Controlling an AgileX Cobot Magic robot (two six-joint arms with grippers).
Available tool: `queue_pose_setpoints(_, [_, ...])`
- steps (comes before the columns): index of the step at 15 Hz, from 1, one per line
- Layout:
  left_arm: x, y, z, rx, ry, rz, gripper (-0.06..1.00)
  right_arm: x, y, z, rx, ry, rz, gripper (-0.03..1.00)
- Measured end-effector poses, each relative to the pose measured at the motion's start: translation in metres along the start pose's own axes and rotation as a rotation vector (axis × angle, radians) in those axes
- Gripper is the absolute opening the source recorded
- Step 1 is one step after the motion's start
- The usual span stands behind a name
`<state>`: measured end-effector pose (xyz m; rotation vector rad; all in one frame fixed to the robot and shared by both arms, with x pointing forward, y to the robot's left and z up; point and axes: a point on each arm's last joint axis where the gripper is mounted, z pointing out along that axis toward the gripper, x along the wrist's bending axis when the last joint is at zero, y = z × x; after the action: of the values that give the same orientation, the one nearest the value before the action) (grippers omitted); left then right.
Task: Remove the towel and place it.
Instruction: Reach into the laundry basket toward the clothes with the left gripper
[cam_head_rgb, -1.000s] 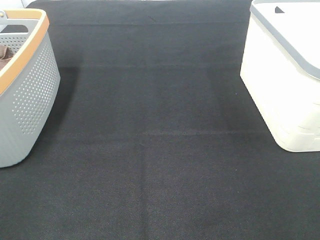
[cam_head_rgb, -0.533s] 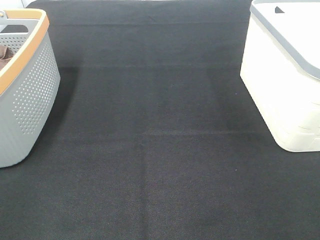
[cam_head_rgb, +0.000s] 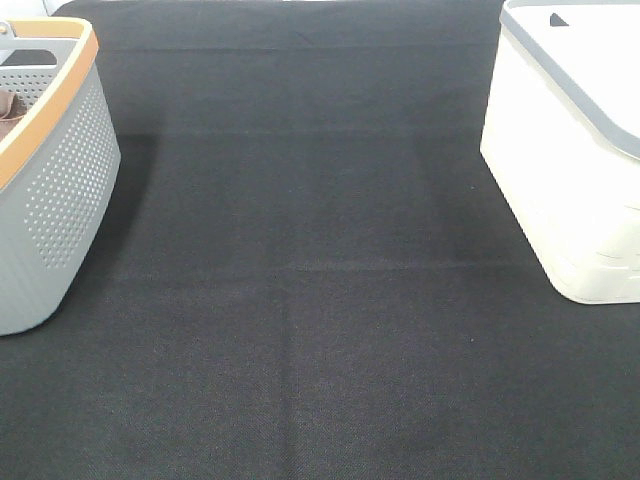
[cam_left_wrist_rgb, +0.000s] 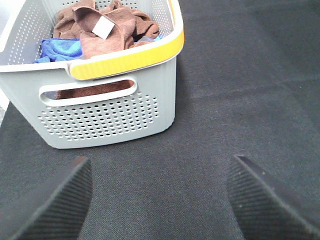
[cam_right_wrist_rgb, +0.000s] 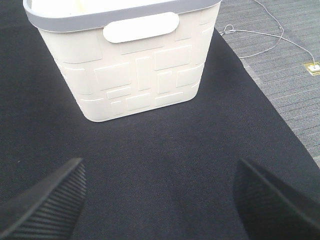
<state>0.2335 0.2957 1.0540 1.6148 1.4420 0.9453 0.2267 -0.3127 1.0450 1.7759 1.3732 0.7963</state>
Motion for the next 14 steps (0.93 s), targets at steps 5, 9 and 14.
queue_pose_setpoints(5, [0.008,0.029,-0.005,-0.196,0.066,-0.099,0.72,0.000,0.000,0.000,0.000,0.000,0.000,0.76])
queue_pose_setpoints(9, [0.019,0.070,0.025,-0.276,0.149,-0.071,0.72,0.000,0.000,0.000,0.000,0.000,0.000,0.76])
queue_pose_setpoints(14, [0.032,0.119,0.100,-0.037,0.182,-0.179,0.72,0.000,0.000,0.000,0.000,0.000,0.000,0.76])
